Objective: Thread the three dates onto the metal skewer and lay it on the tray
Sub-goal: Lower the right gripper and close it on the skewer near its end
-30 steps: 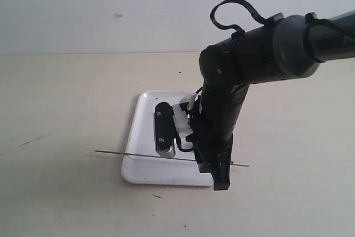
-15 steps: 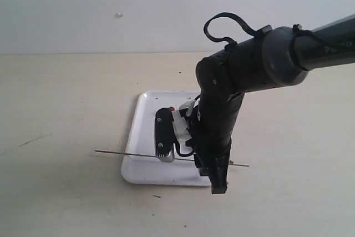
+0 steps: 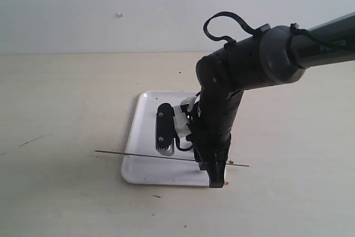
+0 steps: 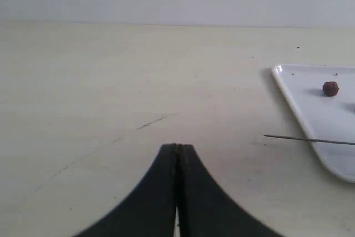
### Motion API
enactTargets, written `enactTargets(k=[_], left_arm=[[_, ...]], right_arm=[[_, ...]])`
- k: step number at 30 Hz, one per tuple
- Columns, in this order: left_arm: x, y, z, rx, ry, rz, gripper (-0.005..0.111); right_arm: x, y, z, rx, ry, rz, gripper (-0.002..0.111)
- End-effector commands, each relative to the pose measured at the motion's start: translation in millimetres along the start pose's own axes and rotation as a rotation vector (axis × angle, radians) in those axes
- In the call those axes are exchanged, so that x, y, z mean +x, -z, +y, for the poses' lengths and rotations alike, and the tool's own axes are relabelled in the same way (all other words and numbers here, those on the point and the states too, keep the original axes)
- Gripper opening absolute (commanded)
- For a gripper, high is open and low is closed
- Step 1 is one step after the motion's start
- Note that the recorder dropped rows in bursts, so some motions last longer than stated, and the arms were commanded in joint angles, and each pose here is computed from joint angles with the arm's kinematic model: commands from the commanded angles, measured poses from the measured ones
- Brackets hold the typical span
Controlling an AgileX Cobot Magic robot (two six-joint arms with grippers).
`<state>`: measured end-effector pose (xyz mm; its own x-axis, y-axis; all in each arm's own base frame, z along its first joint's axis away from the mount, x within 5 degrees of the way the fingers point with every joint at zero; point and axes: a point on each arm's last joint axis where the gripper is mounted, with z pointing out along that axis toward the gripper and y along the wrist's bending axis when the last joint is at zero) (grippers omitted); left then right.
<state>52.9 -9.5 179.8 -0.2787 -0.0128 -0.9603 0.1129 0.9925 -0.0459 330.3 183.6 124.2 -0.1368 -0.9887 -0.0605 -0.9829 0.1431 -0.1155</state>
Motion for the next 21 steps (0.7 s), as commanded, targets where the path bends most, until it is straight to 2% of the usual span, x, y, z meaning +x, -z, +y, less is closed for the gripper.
enactTargets(k=[1,12,15,18,21], left_arm=[[-2,1,-0.2,0.003,0.002,-0.015,0.0],[-2,1,-0.2,0.003,0.002,-0.015,0.0],[-2,1,-0.2,0.003,0.002,-0.015,0.0],[-2,1,-0.2,0.003,0.002,-0.015,0.0],[-2,1,-0.2,0.003,0.002,-0.015,0.0]], right_arm=[[0,-4,-3,0.001,-0.012,-0.001,0.031],[1,-22,0,-0.035,-0.004,0.03,0.028],[1,-22,0,-0.035,-0.006,0.03,0.018],[1,-22,0,-0.035,-0.006,0.03,0.001],[1,-22,0,-0.035,-0.008,0.03,0.0]])
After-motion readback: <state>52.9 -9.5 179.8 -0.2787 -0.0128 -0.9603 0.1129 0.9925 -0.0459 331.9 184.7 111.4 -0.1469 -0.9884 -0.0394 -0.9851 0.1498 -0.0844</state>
